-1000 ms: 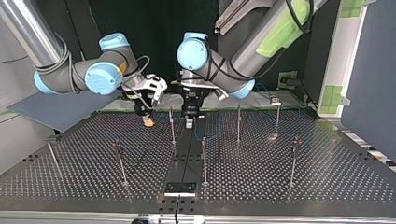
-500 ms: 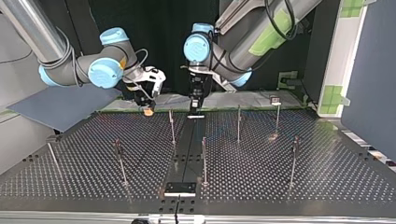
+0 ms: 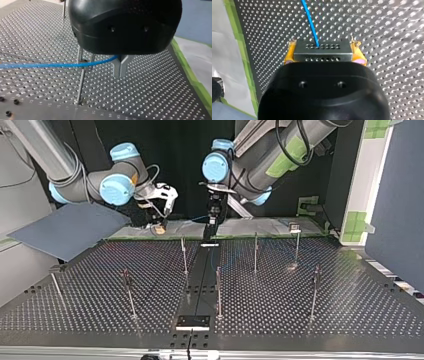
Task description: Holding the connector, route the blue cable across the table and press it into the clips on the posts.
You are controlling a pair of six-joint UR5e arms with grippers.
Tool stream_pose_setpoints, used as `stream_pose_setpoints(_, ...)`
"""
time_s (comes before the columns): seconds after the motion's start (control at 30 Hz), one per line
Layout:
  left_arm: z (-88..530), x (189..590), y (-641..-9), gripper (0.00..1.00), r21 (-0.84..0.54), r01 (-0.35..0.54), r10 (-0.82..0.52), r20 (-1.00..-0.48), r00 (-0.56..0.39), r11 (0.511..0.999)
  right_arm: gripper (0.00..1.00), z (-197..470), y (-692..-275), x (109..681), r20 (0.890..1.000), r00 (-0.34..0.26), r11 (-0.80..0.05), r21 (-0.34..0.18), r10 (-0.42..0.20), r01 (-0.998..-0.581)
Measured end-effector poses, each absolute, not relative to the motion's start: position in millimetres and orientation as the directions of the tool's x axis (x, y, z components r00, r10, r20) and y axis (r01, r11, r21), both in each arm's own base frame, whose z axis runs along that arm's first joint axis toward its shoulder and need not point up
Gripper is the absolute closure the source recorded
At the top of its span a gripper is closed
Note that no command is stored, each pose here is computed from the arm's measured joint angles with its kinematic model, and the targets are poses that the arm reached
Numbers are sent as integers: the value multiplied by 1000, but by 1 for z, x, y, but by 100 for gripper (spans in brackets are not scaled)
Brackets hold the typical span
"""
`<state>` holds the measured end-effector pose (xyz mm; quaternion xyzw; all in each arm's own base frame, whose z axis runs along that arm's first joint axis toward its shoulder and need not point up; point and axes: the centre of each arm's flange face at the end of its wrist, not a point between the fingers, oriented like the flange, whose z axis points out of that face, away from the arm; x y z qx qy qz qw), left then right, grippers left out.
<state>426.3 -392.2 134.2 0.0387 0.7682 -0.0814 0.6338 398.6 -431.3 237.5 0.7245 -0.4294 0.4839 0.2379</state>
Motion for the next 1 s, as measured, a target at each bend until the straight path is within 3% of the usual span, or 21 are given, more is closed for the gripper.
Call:
stream_pose_setpoints(0.57, 154, 452, -400, 100, -134, 184, -106, -982, -155, 974, 100, 227, -450, 383, 931, 156, -502, -33, -330, -864)
stream_pose_setpoints(1.0, 143, 475, -417, 100, -145, 222, -111, -981, -158, 964, 100, 182, -456, 381, 931, 128, -543, -86, -343, -835)
